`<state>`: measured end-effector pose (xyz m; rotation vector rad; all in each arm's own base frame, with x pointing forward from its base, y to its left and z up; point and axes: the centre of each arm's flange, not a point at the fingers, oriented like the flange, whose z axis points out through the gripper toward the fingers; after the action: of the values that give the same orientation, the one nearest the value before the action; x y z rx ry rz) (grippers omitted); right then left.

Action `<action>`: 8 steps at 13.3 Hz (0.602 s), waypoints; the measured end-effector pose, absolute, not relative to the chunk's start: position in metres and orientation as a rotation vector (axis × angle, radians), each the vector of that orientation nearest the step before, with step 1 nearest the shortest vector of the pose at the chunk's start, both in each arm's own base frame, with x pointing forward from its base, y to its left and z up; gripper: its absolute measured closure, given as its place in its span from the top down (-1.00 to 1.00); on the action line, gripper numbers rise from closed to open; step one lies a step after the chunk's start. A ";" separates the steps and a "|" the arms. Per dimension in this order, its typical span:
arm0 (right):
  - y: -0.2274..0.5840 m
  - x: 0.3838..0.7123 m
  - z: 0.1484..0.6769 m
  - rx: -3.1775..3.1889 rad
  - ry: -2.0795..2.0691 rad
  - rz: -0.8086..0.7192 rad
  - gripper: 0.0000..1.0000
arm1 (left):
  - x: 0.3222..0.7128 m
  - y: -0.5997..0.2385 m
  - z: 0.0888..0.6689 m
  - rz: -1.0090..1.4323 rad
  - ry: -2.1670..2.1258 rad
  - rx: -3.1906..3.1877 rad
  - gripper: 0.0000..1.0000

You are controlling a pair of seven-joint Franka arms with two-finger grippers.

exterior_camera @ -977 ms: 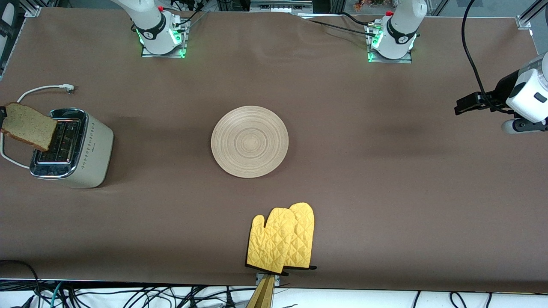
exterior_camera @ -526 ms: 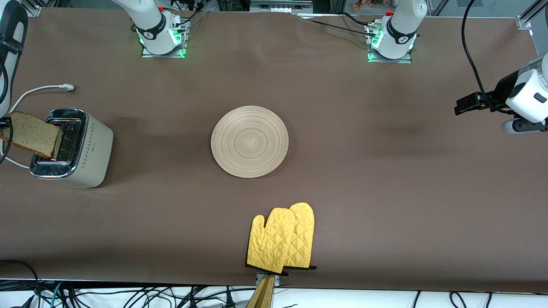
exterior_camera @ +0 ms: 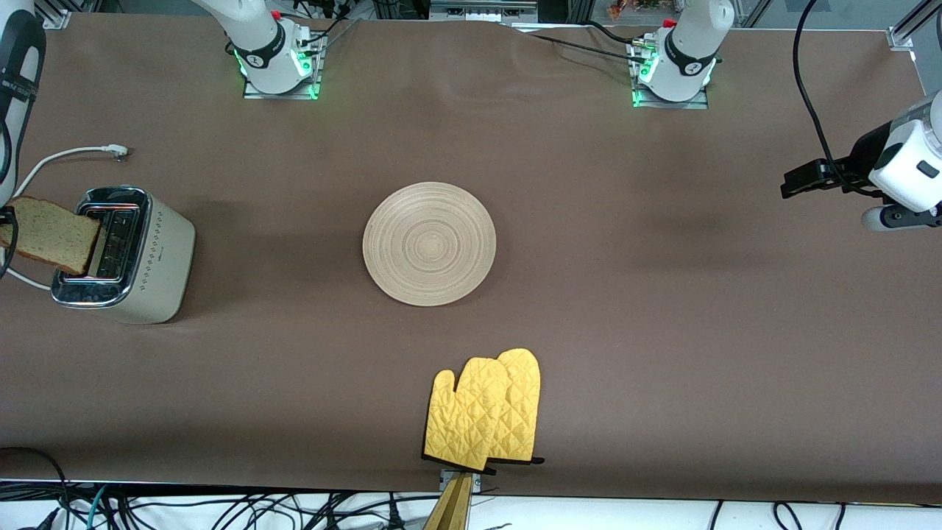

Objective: Move plate and put bread in toaster
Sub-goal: 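Lower the bread slice into the toaster slot with the right gripper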

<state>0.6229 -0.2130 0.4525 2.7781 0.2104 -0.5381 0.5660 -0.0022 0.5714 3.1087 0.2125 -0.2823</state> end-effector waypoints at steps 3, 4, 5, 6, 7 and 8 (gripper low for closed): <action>-0.208 0.629 0.434 2.788 0.220 -0.555 -0.96 | 0.566 -0.002 0.570 -0.285 0.212 3.108 1.00; -0.205 0.632 0.428 2.795 0.216 -0.552 -0.96 | 0.566 -0.002 0.570 -0.285 0.213 3.108 1.00; -0.202 0.635 0.422 2.797 0.204 -0.547 -0.96 | 0.567 -0.002 0.570 -0.286 0.213 3.108 1.00; -0.198 0.637 0.417 2.797 0.190 -0.546 -0.96 | 0.567 -0.002 0.570 -0.286 0.213 3.108 1.00; -0.191 0.640 0.411 2.799 0.178 -0.545 -0.96 | 0.567 -0.002 0.570 -0.286 0.213 3.108 1.00; -0.182 0.644 0.405 2.802 0.171 -0.540 -0.96 | 0.567 -0.002 0.570 -0.286 0.213 3.108 1.00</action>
<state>0.6441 -0.1819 0.4054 2.8020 0.1712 -0.5402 0.5666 -0.0022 0.5699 3.1084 0.2125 -0.2863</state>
